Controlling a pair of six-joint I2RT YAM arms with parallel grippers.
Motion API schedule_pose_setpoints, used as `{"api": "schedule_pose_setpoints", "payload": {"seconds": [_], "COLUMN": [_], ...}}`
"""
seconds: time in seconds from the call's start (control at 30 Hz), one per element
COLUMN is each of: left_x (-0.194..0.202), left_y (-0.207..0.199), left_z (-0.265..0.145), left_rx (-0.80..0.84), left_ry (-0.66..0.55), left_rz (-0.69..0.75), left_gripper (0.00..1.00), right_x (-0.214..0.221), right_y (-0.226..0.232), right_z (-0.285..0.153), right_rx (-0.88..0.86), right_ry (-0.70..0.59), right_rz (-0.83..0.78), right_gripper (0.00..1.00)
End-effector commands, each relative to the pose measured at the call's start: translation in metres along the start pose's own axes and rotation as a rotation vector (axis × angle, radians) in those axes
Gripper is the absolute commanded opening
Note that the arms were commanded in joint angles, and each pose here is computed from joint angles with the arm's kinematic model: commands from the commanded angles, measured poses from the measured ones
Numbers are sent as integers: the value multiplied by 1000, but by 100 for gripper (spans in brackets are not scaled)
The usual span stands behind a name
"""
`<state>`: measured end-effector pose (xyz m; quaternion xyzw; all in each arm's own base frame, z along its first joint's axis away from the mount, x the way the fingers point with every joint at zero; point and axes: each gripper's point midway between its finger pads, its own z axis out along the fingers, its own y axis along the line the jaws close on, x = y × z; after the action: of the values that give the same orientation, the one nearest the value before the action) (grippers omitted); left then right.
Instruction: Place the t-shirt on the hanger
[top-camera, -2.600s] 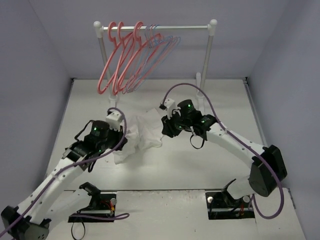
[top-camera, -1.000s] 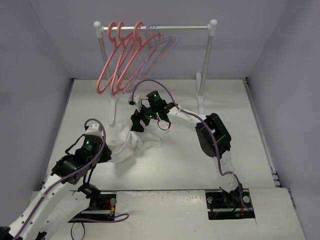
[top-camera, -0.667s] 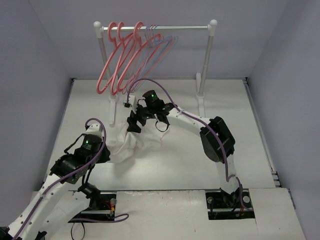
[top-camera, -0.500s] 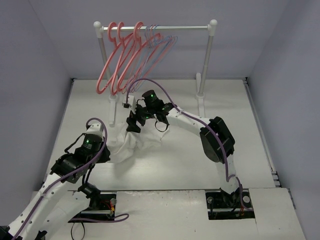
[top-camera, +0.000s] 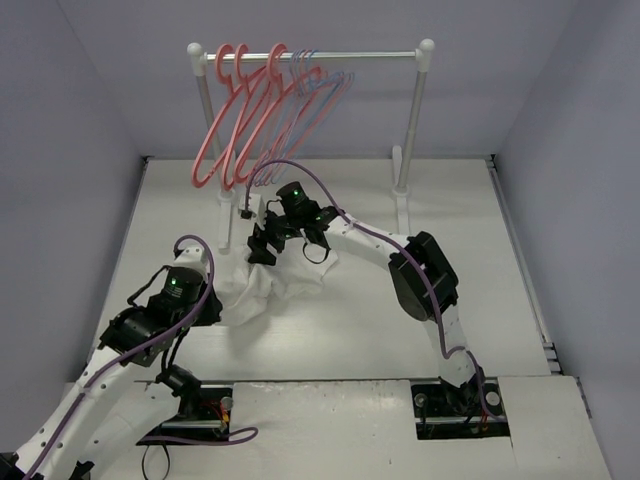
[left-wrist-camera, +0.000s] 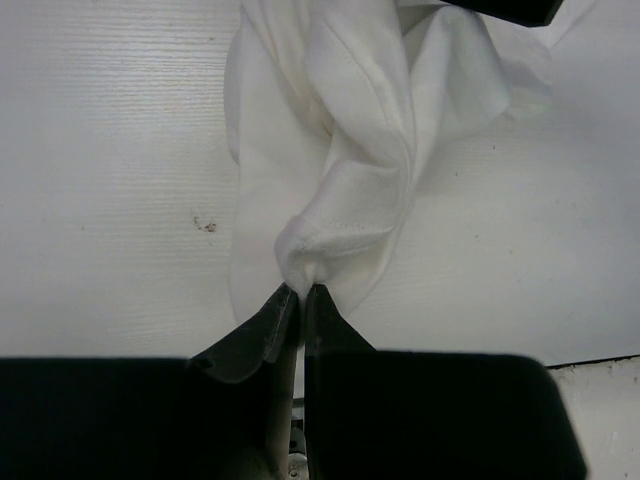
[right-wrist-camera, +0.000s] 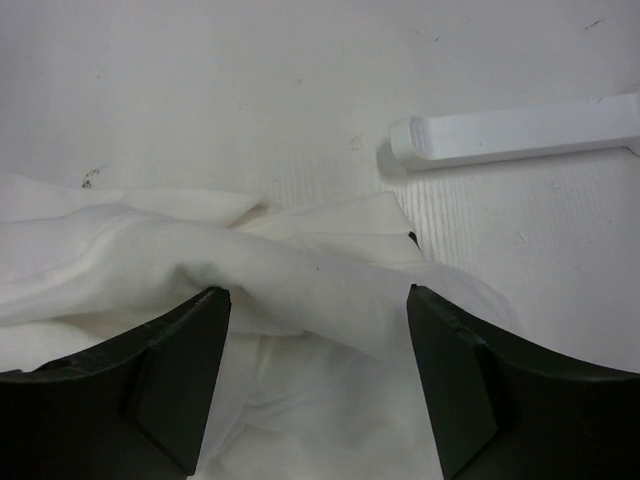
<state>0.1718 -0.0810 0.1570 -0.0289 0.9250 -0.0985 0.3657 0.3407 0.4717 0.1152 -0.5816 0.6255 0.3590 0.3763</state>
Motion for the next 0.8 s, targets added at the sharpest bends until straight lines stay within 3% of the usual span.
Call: {"api": "schedule_pose_setpoints", "payload": {"seconds": [0.0,0.13,0.23,0.43,0.63,0.67,0.77], "left_x": [-22,-26,-30,-95,-221,-236,-289], "left_y": [-12,-11,-11,-9,-27,-33,-54], "left_z": [-10,-12,-15,-47,-120,-116,-141], "left_rx": [44,39,38,-30,-98,-114,-103], "left_ry": [-50,-65,-77,-245,-508,-512,-607], "left_rz": [15,17,24,108,248,297,364], "left_gripper": [0,0,0,0,0,0,0], "right_x": [-51,-48,-55,-129,-238,-255,-286], "right_y": [0,-1,-3,-19,-25,-21,-14], "right_z": [2,5,0,-81,-235,-258,-304], "right_rx": [-5,-8,15,211,615,661,765], "right_ry": [-109,-105,-111,-188,-280,-306,-353], "right_rz": [-107,-88,-91,-198,-464,-505,-559], "right_gripper": [64,20,1,0,0,0,0]}}
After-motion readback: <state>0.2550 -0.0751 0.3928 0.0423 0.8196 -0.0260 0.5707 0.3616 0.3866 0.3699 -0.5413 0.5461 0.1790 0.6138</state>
